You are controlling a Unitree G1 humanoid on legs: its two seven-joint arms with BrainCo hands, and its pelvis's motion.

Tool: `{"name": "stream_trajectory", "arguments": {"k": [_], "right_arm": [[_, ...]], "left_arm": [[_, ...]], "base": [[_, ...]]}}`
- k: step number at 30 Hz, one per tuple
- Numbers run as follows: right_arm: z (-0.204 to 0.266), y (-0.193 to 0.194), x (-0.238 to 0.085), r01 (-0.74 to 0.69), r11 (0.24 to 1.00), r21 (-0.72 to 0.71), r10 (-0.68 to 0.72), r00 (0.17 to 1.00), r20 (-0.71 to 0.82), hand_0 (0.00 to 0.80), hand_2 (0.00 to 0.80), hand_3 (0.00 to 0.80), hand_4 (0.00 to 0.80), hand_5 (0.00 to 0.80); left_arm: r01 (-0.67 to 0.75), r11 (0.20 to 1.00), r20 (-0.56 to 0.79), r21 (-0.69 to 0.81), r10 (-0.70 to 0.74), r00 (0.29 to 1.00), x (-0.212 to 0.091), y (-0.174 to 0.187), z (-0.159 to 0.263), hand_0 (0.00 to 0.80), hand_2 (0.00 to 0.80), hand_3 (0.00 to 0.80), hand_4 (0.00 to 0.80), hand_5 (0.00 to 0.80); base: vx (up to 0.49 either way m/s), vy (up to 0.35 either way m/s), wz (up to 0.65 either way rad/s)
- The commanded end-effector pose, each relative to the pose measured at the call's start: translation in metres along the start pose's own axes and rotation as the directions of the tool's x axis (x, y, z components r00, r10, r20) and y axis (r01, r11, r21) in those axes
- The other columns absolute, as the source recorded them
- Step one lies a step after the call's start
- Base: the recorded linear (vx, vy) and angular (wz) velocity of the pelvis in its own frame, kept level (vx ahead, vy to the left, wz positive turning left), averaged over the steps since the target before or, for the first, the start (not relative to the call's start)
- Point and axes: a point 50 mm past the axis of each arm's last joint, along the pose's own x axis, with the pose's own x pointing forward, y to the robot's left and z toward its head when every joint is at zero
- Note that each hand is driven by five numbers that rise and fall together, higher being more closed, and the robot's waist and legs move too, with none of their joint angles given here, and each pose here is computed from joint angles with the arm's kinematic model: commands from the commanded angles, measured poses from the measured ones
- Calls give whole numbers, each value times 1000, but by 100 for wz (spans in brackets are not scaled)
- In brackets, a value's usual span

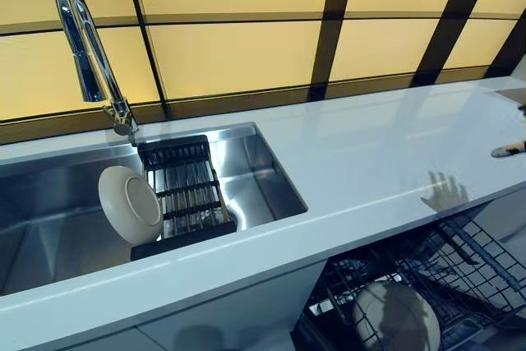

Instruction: Take plates into dishwasher

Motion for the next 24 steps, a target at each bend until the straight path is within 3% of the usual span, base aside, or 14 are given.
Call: {"name": "stream_trajectory", "arguments": {"k": [1, 9, 15, 17, 21, 24], "right_arm": [[37, -18, 3, 111, 993, 39, -115, 983, 144, 0, 0, 0, 0, 0], [102, -3, -3, 122, 992, -9, -106, 887, 449, 0, 0, 0, 0, 0], [164, 4, -27, 259, 929, -266, 1, 716, 698, 0, 0, 0, 0, 0], [172, 6, -32, 286, 910, -300, 23, 688, 725, 0, 0, 0, 0, 0], [203, 17, -53, 411, 834, -369, 109, 532, 840, 0, 0, 0, 0, 0], [215, 23, -63, 458, 801, -385, 155, 462, 873, 0, 0, 0, 0, 0]], "left_arm": [[-69, 996, 0, 51, 69, 998, -5, 23, 12, 0, 0, 0, 0, 0], [-53, 997, 0, 63, 53, 999, -3, 16, 12, 0, 0, 0, 0, 0], [-57, 994, -5, 89, 58, 998, -3, 17, 9, 0, 0, 0, 0, 0], [-56, 994, -7, 91, 57, 998, -3, 16, 9, 0, 0, 0, 0, 0], [-59, 992, -12, 108, 60, 998, -4, 18, 9, 0, 0, 0, 0, 0], [-55, 993, -13, 107, 57, 998, -3, 17, 9, 0, 0, 0, 0, 0]], "base": [[0, 0, 0], [12, -1, 13], [9, -4, 22], [4, -2, 20], [14, 7, 20], [25, 16, 20]]}}
